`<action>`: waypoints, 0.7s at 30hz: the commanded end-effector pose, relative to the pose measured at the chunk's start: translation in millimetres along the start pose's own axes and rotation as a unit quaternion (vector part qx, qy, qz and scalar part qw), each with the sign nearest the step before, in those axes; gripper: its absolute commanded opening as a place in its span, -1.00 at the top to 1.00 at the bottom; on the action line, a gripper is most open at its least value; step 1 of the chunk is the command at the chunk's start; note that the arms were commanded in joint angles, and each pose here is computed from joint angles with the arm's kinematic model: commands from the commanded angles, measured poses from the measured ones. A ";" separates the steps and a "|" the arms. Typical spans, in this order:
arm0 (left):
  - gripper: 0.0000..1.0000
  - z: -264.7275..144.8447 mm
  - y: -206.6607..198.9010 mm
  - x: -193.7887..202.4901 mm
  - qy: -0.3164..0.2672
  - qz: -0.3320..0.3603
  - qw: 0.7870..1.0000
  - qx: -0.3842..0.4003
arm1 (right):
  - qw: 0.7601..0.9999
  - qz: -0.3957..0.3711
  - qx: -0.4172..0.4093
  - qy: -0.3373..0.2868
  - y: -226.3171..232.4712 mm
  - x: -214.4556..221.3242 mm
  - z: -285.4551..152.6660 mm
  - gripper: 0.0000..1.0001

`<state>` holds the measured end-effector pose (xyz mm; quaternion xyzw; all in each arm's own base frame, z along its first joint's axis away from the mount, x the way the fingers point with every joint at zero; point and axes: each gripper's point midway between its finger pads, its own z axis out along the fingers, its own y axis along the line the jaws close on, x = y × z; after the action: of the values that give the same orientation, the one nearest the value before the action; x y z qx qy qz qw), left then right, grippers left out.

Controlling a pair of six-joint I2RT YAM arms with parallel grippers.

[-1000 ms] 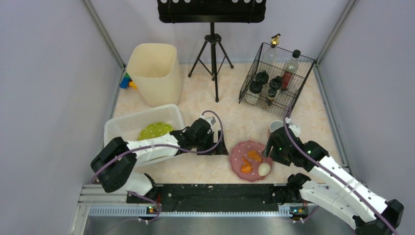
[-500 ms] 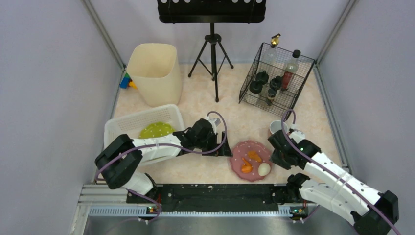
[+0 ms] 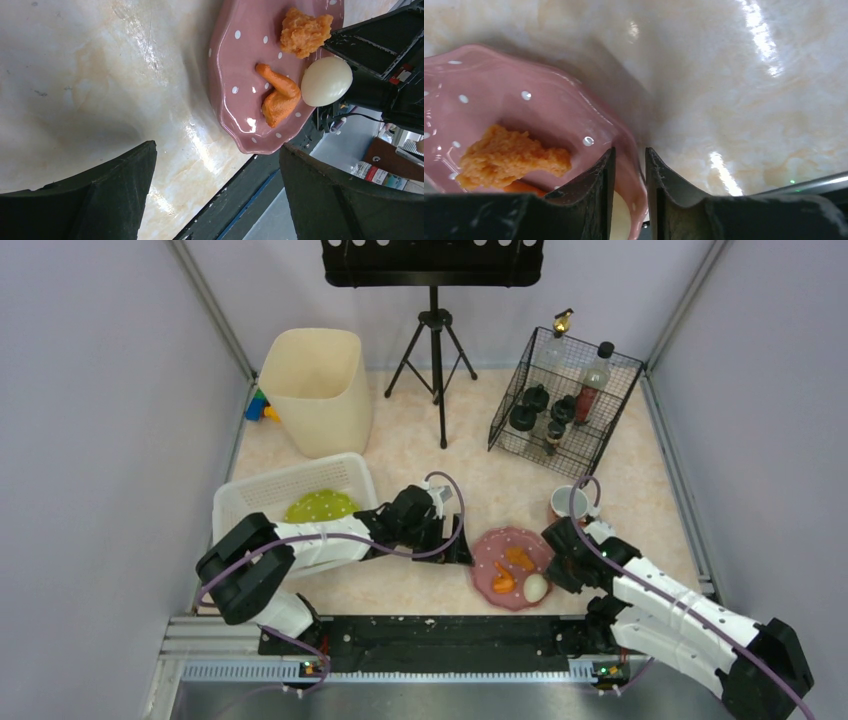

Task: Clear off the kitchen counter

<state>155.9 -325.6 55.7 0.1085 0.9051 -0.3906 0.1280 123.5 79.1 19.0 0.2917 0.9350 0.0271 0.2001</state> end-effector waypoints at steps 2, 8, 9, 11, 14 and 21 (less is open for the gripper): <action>-0.93 1.0 -2.5 -1.1 -0.006 0.013 1.000 0.010 | 0.999 0.026 -0.026 0.007 7.1 6.2 10.1 0.52; -0.92 -8.2 15.4 -15.4 -0.041 -0.015 0.998 -0.034 | 0.998 0.030 -0.049 -0.013 13.6 -0.8 10.0 0.97; -0.92 -8.8 19.0 -17.6 -0.044 -0.018 0.998 -0.040 | 0.998 0.030 -0.054 -0.014 15.8 -1.4 10.5 1.00; -0.92 -8.8 25.4 -23.1 -0.047 -0.028 0.997 -0.046 | 0.998 0.026 -0.061 -0.014 20.7 -1.5 12.5 1.00; -0.92 -9.8 43.7 -26.6 -0.044 -0.061 0.996 -0.057 | 0.997 0.023 -0.073 -0.020 30.4 -4.9 14.4 1.00; -0.92 -11.1 89.5 -31.6 -0.042 -0.131 0.988 -0.077 | 0.994 0.004 -0.104 -0.029 57.7 -13.2 16.6 1.00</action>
<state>208.0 -285.0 46.0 -0.0031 0.9167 -0.3723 0.1448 154.1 110.0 18.5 0.2843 0.9221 0.1080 0.2394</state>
